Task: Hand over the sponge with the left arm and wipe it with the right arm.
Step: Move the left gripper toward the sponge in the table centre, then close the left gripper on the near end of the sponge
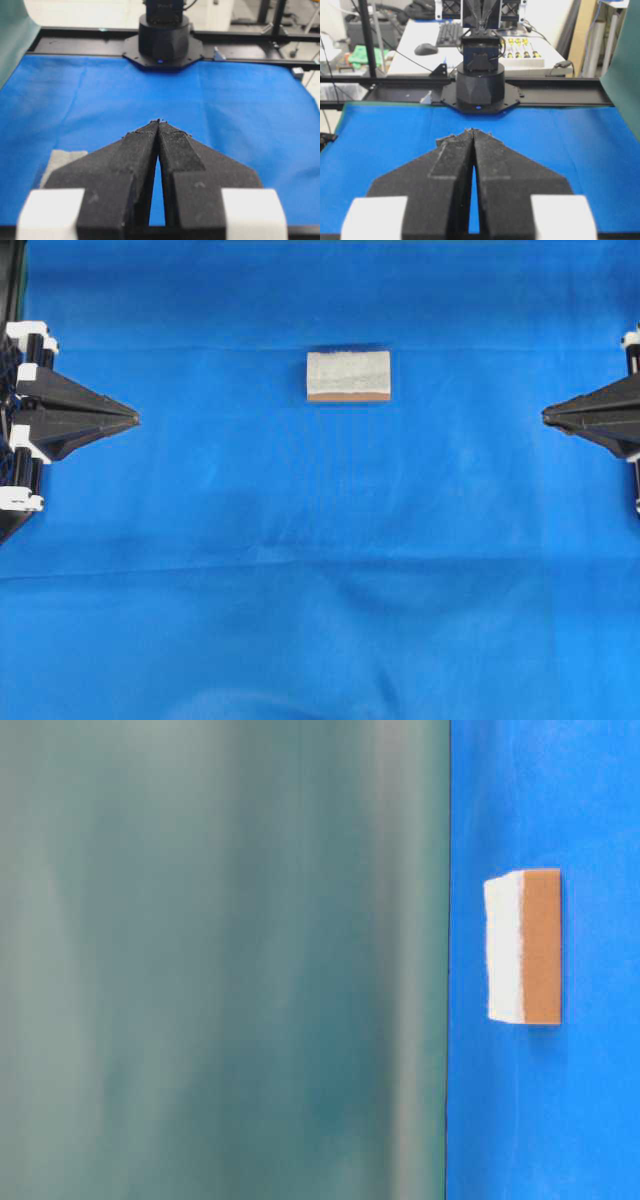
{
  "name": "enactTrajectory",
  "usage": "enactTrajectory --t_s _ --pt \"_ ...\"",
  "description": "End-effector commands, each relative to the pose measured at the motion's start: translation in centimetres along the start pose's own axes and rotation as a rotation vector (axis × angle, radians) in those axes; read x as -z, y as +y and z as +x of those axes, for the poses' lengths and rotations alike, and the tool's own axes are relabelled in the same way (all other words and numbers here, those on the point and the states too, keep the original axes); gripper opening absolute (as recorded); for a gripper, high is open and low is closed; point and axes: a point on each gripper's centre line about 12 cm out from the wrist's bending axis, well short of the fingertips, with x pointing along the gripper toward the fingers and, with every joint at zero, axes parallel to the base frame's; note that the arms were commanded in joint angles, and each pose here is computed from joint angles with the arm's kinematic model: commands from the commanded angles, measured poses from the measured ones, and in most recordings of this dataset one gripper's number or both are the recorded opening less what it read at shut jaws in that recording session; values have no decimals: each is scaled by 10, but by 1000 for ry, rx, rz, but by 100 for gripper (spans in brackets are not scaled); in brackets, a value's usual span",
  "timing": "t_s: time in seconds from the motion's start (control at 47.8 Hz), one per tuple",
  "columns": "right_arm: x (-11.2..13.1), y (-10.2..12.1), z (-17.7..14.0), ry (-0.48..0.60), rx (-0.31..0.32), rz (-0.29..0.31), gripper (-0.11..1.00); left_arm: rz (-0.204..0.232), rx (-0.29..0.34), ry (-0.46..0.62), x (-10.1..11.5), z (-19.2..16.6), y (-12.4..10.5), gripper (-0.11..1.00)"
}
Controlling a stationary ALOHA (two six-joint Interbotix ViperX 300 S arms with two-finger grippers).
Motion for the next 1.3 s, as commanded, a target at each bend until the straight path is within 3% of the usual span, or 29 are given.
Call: enactTrajectory --t_s 0.0,0.188,0.356,0.565,0.67,0.837,0.921,0.984,1.277 --pt "-9 0 3 -21 0 -3 0 2 -18 -17 -7 6 3 0" --pt "-13 -2 8 14 9 -10 0 38 -78 10 -3 15 16 0" --pt "-13 -4 9 25 21 -11 0 82 -139 100 13 34 33 0" --pt "-13 -4 10 23 21 -11 0 82 -189 230 38 68 53 2" --pt "-13 -4 10 26 21 -9 0 77 -195 291 49 88 60 24" --pt "-13 -4 10 28 21 -9 0 65 -215 391 71 119 75 74" --pt "-10 -4 12 40 21 -6 0 65 -230 442 86 132 85 90" --pt "-9 -4 12 41 21 -6 0 76 -228 482 97 142 89 94" --pt "-6 -4 12 58 21 -6 0 137 -211 647 143 184 111 93"
